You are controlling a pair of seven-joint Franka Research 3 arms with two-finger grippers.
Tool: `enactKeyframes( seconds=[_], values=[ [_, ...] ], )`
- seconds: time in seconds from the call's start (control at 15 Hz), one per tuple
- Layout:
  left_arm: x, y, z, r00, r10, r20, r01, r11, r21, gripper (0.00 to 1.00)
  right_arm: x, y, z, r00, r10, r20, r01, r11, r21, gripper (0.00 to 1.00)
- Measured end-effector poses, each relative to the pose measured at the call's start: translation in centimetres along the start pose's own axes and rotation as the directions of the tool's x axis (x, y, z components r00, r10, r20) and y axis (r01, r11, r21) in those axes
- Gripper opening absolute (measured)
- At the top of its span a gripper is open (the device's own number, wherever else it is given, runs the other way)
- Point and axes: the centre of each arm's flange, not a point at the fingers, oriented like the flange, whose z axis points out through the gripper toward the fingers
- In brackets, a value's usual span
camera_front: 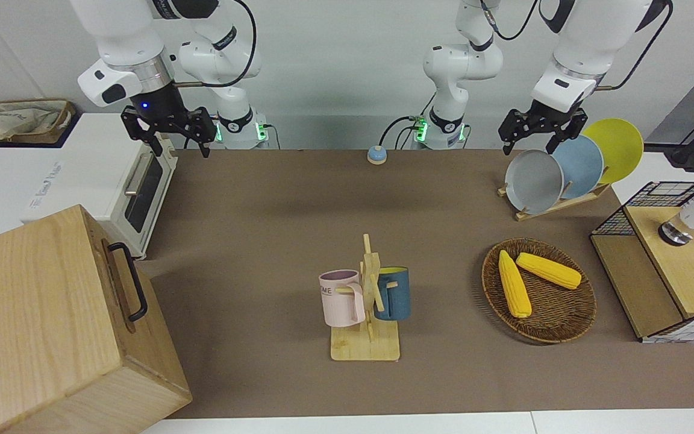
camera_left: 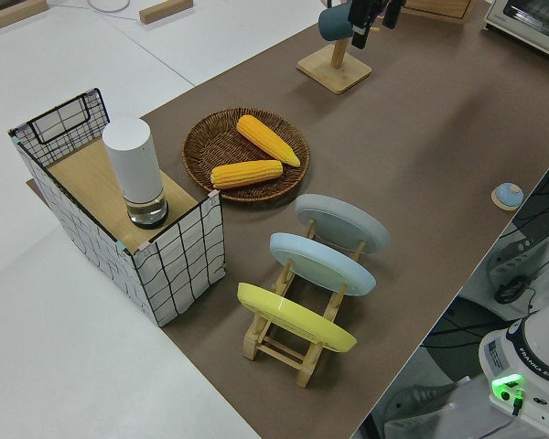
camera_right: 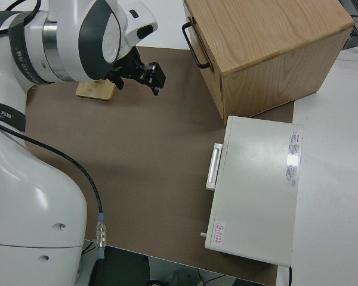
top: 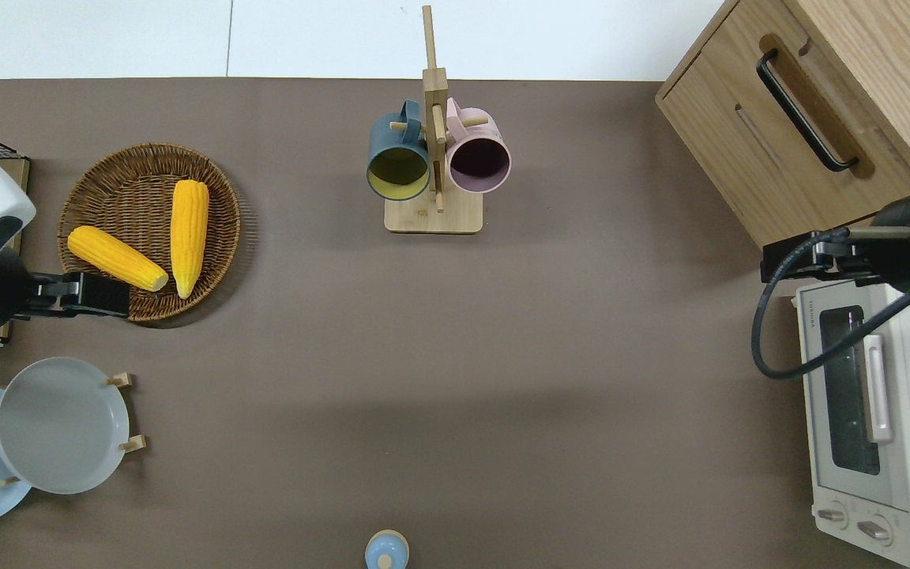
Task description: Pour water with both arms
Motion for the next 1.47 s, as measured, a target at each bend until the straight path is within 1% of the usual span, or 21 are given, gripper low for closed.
enactKeyframes(
  seconds=[0.33, 0.47, 0.67, 0.93, 1.07, 1.2, 1.47],
  values=[
    [0.0, -0.1, 0.0, 1.0, -0.002, 0.0, 0.002, 1.0, 0.0, 1.0, 0.3, 2.0, 0.0, 0.999, 0.036, -0.001, -0.036, 0.999, 0.0, 1.0],
    [0.0, -0.3, 0.0, 1.0, -0.002, 0.0, 0.002, 1.0, 0.004, 1.0, 0.3, 1.9, 0.0, 0.999, 0.035, -0.001, -0.035, 0.999, 0.0, 1.0],
    [0.0, -0.4, 0.0, 0.9993, 0.036, 0.0, -0.036, 0.999, 0.004, 1.0, 0.2, 1.5, 0.0, 1.0, 0.026, -0.001, -0.026, 1.0, 0.0, 1.0],
    [0.0, -0.4, 0.0, 0.9985, 0.054, 0.0, -0.054, 0.999, 0.004, 1.0, 0.3, 0.4, 0.2, 1.0, 0.008, -0.005, -0.008, 1.0, 0.013, 1.0],
    [0.0, -0.3, 0.0, 0.9984, 0.057, 0.0, -0.057, 0.998, 0.004, 1.0, 1.0, -1.6, 1.2, 1.0, -0.022, -0.021, 0.022, 0.999, 0.023, 1.0],
    [0.0, -0.3, 0.0, 0.9983, 0.058, 0.0, -0.058, 0.998, 0.004, 1.0, 2.1, -5.0, 3.4, 0.998, -0.051, -0.03, 0.052, 0.998, 0.033, 1.0],
    [0.0, -0.3, 0.0, 0.9983, 0.059, 0.0, -0.059, 0.998, 0.004, 1.0, 4.5, -12.4, 9.6, 0.995, -0.081, -0.055, 0.085, 0.995, 0.061, 1.0]
  ],
)
